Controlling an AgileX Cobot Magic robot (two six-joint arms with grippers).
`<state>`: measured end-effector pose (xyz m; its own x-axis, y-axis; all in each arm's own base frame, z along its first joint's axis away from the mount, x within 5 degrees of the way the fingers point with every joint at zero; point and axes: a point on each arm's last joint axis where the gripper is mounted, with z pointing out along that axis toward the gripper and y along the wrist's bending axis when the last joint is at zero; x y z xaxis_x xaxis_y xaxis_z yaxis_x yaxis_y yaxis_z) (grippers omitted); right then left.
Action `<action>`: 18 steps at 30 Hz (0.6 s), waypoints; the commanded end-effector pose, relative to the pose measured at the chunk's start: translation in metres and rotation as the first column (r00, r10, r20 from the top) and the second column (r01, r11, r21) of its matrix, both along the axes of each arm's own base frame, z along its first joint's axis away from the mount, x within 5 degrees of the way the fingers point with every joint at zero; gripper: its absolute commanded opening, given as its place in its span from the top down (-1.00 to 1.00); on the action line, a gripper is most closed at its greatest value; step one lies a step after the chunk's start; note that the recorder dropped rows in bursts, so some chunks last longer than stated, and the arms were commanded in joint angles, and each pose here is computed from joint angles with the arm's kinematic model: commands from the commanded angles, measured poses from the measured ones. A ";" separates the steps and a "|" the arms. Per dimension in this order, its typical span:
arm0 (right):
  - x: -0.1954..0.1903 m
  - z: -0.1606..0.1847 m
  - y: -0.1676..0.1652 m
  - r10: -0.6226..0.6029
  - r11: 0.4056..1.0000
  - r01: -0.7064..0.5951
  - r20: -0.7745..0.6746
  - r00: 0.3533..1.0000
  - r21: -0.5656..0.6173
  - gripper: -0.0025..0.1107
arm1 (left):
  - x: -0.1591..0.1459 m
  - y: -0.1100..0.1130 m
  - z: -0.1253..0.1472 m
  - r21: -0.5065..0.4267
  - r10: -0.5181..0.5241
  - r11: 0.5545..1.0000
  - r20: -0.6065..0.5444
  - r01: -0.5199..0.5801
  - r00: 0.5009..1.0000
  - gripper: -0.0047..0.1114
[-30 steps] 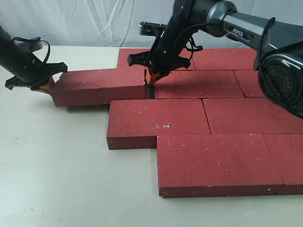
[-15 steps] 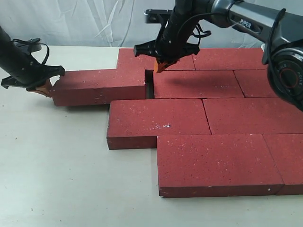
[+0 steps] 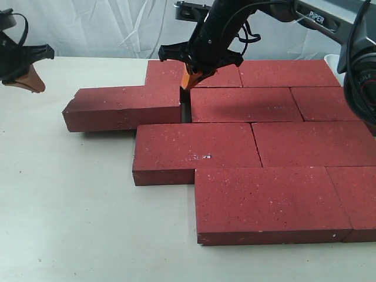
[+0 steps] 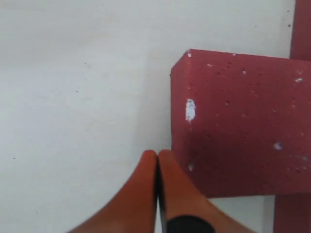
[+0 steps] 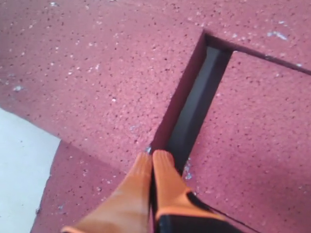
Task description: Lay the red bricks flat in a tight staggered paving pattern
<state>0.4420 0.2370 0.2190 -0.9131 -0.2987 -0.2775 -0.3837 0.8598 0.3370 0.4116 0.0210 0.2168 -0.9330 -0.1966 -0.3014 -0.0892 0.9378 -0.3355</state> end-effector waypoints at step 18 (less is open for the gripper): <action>-0.033 -0.007 0.075 0.124 0.991 -0.129 0.089 0.988 0.047 0.97 | -0.034 -0.043 0.003 0.005 -0.089 0.996 -0.007 0.089 0.996 0.92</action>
